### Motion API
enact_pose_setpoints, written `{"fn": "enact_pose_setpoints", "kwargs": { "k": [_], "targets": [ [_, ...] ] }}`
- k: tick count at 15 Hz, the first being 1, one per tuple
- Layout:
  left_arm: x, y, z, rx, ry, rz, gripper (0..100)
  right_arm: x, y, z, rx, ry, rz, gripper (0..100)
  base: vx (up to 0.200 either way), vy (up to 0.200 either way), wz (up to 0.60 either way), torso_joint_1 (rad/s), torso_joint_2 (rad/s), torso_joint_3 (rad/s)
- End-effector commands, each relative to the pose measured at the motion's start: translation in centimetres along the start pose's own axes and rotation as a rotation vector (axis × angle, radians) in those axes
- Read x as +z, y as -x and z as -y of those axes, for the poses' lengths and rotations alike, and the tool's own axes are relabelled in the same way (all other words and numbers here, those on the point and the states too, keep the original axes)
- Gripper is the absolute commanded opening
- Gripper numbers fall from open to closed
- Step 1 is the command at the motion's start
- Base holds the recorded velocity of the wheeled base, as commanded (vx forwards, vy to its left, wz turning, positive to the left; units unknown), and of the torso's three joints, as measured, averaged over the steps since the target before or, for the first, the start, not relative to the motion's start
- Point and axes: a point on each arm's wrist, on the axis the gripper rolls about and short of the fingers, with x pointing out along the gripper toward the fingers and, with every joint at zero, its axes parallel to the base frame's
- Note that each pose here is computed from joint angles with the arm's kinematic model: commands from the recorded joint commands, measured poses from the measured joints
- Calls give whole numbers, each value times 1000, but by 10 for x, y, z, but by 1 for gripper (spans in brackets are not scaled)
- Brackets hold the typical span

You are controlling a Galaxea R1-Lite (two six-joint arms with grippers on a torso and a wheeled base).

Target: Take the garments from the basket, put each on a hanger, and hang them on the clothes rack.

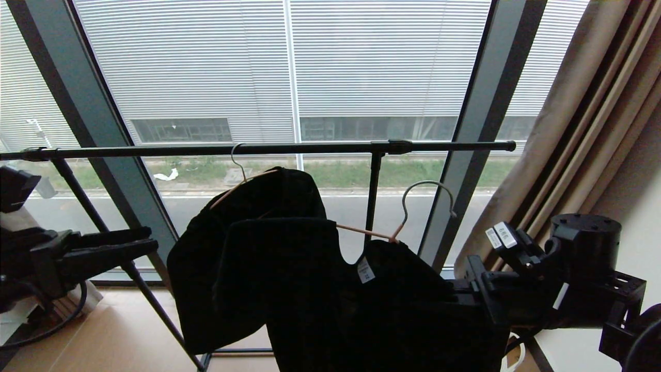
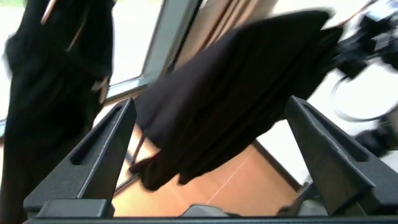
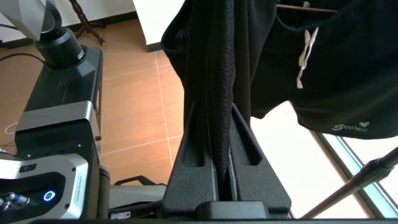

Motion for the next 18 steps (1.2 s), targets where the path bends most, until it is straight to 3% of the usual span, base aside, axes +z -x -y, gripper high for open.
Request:
{"fn": "enact_pose_setpoints", "kwargs": {
  "k": [1, 3, 8, 10, 13, 18],
  "targets": [
    [34, -10, 20, -9, -99, 4, 100, -1, -1, 0, 4, -2, -3, 0, 0, 0, 0, 0, 0, 0],
    [35, -40, 24, 129, -237, -68, 100, -1, -1, 0, 4, -1, -2, 0, 0, 0, 0, 0, 0, 0],
    [43, -85, 43, -19, -348, -104, 100, -1, -6, -3, 22, 5, -7, 0, 0, 0, 0, 0, 0, 0],
    [32, -104, 39, -78, -463, -151, 100, 0, -9, -3, 31, 22, -6, 0, 0, 0, 0, 0, 0, 0],
    [27, -111, 38, -197, -501, -154, 100, -3, -16, 4, 39, 77, -15, 0, 0, 0, 0, 0, 0, 0],
    [19, -135, 53, -323, -526, -177, 100, -8, -20, 8, 47, 118, -24, 0, 0, 0, 0, 0, 0, 0]
  ]
}}
